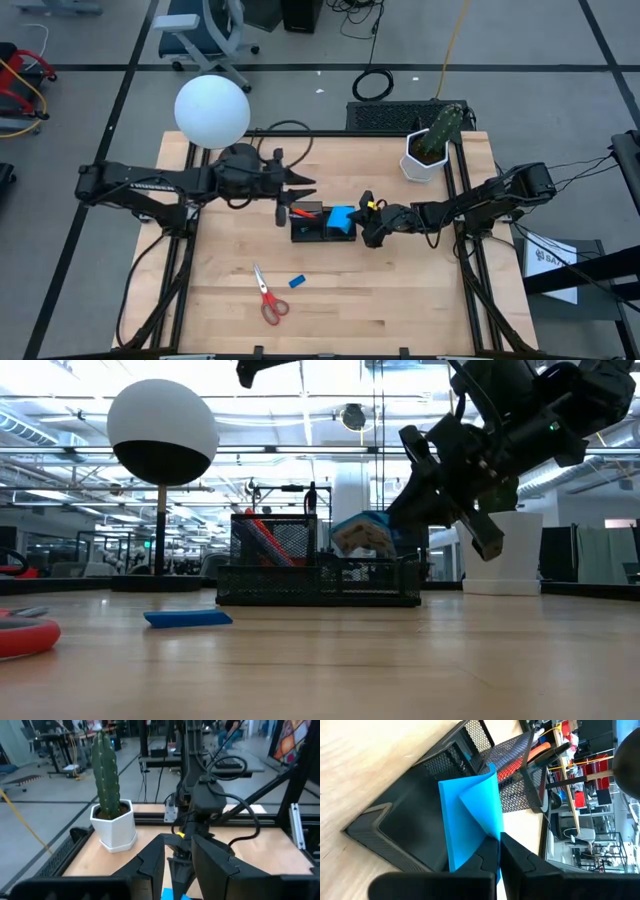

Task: Pick and place office supplies into organizer
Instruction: Put the blue sticky notes into the black desk organizer

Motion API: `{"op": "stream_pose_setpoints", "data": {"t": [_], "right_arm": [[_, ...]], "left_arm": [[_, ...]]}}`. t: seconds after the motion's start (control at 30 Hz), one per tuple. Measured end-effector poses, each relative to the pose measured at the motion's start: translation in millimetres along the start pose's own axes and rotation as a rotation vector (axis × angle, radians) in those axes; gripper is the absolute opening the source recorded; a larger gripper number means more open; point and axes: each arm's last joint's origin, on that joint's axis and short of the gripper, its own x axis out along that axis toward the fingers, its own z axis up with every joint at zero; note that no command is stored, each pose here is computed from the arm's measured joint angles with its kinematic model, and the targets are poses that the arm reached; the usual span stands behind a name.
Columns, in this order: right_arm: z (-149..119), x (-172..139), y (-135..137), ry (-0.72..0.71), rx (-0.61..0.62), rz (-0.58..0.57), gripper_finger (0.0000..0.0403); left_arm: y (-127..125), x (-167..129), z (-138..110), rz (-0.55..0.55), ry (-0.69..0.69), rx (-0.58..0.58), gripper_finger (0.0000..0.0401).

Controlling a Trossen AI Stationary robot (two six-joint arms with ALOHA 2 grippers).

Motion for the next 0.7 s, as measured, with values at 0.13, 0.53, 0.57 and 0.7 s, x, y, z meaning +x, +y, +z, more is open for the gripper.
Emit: {"op": "stream_pose_setpoints", "data": {"t": [0.13,0.53,0.57,0.7], "right_arm": [[0,0,0,0.001,0.002,0.000,0.0000],[0,0,0,0.000,0.004,0.002,0.0027],[0,0,0,0.000,0.005,0.002,0.0033],[0,0,0,0.000,0.012,0.001,0.0056]], "left_arm": [[1,-13,-4,0.005,-0.053,-0.018,0.0104],[2,-31,-3,0.004,-0.093,-0.027,0.0104],[2,-31,-3,0.005,-0.093,-0.027,0.0104],[2,-30,-3,0.004,-0.093,-0.026,0.0104]]}}
